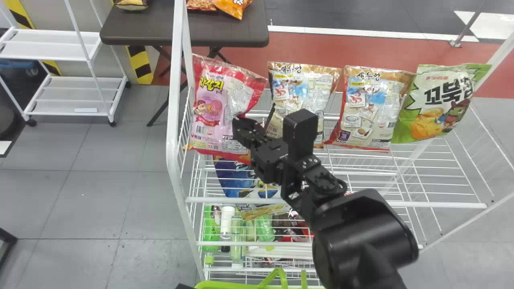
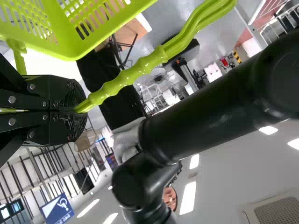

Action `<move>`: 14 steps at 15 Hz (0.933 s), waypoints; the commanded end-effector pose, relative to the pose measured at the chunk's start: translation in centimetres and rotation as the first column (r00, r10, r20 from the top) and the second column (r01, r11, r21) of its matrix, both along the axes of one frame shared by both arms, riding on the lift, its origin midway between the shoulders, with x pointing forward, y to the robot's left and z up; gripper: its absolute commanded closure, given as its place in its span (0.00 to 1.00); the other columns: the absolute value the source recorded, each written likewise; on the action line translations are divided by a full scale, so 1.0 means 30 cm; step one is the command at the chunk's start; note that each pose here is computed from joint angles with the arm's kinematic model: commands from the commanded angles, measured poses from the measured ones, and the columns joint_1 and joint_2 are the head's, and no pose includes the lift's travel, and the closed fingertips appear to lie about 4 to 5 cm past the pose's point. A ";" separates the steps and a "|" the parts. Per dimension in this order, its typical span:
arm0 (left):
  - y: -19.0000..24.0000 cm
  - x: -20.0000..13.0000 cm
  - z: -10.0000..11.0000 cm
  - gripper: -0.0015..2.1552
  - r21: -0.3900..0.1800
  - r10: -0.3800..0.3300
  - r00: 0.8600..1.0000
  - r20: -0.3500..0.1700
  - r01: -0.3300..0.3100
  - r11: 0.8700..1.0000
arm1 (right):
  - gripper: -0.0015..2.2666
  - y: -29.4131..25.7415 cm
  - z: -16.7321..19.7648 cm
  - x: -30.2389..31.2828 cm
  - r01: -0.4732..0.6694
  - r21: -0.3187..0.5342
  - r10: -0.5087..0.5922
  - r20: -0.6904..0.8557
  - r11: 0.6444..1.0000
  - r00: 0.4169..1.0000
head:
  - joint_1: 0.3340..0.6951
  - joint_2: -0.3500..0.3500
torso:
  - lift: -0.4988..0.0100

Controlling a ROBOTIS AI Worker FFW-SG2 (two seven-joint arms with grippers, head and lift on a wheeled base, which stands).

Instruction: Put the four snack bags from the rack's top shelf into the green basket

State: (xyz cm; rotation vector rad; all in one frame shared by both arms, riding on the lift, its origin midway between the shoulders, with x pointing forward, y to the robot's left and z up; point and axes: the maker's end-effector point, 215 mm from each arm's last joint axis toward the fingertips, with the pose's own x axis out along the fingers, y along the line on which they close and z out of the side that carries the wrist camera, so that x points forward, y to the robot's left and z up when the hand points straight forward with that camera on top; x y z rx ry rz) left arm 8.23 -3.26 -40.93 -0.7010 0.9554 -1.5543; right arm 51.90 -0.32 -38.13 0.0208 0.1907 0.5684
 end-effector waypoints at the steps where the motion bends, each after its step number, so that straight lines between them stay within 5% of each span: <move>1: 0.015 0.018 0.000 0.72 0.001 0.014 1.000 0.007 -0.014 1.000 | 0.89 -0.043 0.074 -0.097 0.019 -0.004 -0.018 0.017 1.000 1.000 | 1.00 0.40 | 0.98; 6: 0.057 0.094 -0.010 0.72 0.015 0.071 0.997 0.041 -0.072 0.997 | 0.89 -0.339 0.184 -0.322 0.116 0.024 -0.115 -0.019 0.993 0.993 | 1.00 0.28 | 0.98; 11: 0.086 0.157 -0.019 0.72 0.031 0.110 0.992 0.062 -0.112 0.993 | 0.89 -0.644 0.164 -0.584 0.164 -0.020 -0.165 -0.188 0.986 0.968 | 1.00 0.00 | 0.98; 14: 0.088 0.157 -0.020 0.72 0.026 0.128 0.990 0.060 -0.130 0.991 | 0.89 -0.719 0.089 -0.698 0.134 -0.031 -0.136 -0.359 0.991 0.923 | 1.00 0.00 | 0.98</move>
